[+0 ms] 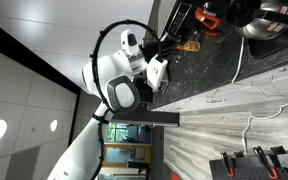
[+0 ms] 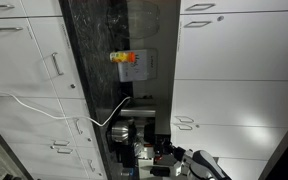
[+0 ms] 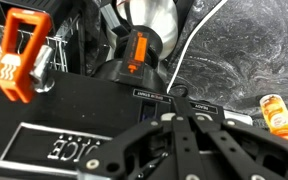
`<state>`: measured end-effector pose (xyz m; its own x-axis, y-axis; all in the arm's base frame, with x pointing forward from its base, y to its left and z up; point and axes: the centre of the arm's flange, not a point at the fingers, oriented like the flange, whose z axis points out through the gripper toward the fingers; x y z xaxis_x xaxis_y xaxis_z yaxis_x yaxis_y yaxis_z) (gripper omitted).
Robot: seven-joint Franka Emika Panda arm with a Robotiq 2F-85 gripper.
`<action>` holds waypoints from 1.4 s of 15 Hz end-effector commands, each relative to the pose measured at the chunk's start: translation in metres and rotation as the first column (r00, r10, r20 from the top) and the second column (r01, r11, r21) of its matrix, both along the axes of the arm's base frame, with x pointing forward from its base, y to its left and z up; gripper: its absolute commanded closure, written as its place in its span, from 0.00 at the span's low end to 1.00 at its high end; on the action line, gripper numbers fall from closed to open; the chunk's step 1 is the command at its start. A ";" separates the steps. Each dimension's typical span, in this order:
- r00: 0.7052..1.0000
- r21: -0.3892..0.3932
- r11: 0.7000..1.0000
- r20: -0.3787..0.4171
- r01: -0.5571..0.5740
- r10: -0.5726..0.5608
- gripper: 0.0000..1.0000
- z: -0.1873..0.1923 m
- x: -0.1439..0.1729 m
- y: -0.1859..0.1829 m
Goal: Turn on the coffee machine
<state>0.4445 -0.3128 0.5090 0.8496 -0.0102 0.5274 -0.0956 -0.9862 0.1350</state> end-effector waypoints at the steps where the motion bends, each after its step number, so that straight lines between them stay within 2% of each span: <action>1: 0.999 -0.019 0.999 0.034 -0.032 0.032 1.00 0.004 0.014 -0.008; 13: 0.991 -0.061 0.993 0.084 -0.100 0.105 1.00 0.015 0.008 -0.006; 18: 0.989 -0.069 0.991 0.079 -0.117 0.122 1.00 0.015 0.006 -0.002; 21: 0.989 -0.053 0.991 0.074 -0.122 0.126 1.00 0.018 -0.008 0.010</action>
<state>0.4403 -0.3178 0.5119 0.8333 0.0892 0.5456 -0.0022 -0.9864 0.1645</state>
